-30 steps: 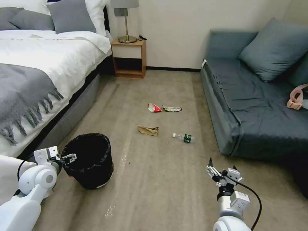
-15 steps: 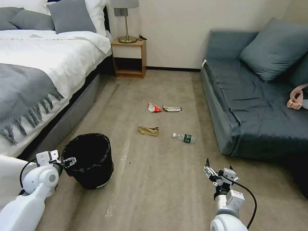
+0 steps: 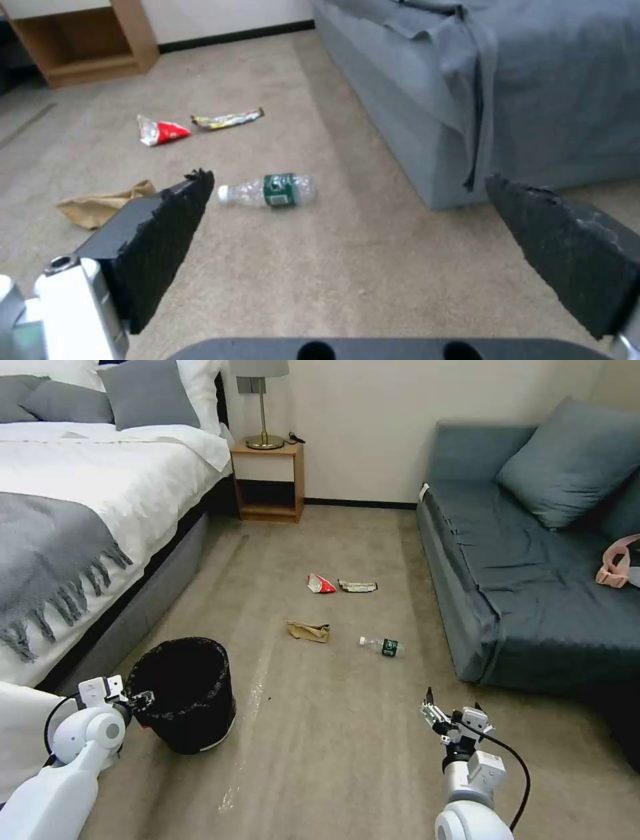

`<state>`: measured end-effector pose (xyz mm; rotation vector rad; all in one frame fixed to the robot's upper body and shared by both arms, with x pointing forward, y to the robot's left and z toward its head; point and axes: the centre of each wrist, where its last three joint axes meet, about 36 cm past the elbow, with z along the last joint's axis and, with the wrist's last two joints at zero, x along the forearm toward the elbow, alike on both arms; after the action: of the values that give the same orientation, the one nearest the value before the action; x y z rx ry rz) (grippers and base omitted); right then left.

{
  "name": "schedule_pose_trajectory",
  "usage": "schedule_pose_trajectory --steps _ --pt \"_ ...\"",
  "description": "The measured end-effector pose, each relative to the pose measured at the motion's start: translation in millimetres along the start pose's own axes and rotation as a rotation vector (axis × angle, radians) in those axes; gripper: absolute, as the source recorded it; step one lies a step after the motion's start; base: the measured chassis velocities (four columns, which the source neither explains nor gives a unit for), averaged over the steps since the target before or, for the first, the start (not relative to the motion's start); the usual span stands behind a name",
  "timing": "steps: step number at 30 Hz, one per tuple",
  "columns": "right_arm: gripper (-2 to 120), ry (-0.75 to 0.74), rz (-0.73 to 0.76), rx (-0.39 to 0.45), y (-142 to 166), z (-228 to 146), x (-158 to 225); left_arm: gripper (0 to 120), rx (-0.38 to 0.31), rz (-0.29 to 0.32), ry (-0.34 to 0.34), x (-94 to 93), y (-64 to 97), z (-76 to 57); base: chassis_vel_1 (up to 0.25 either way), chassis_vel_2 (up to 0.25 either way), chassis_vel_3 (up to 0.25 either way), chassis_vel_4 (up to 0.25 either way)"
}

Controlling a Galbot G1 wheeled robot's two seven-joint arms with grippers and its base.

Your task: Pick up the trash bin, then pick up the garbage on the floor and place it into the trash bin.

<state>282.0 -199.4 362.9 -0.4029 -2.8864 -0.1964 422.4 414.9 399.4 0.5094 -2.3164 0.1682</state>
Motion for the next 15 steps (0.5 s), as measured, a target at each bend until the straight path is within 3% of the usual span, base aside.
schedule_pose_trajectory --steps 2,5,11,15 --pt "100 0.001 -0.001 0.000 0.3 0.2 -0.1 44 0.000 0.001 0.000 -0.1 0.0 0.2 0.000 0.000 0.000 0.000" --pt "100 0.017 -0.005 0.001 1.8 2.2 -0.6 26 -0.015 0.009 -0.011 -1.5 0.1 4.1 0.000 0.000 0.000 0.000" --pt "100 0.028 -0.006 -0.001 2.0 2.4 -0.6 8 -0.043 0.015 -0.049 -0.7 -0.6 9.7 0.000 0.000 0.000 0.000" --pt "100 0.033 -0.006 -0.005 1.9 2.0 -0.7 6 -0.045 0.009 -0.076 2.8 -1.2 10.0 0.000 0.000 0.000 0.000"
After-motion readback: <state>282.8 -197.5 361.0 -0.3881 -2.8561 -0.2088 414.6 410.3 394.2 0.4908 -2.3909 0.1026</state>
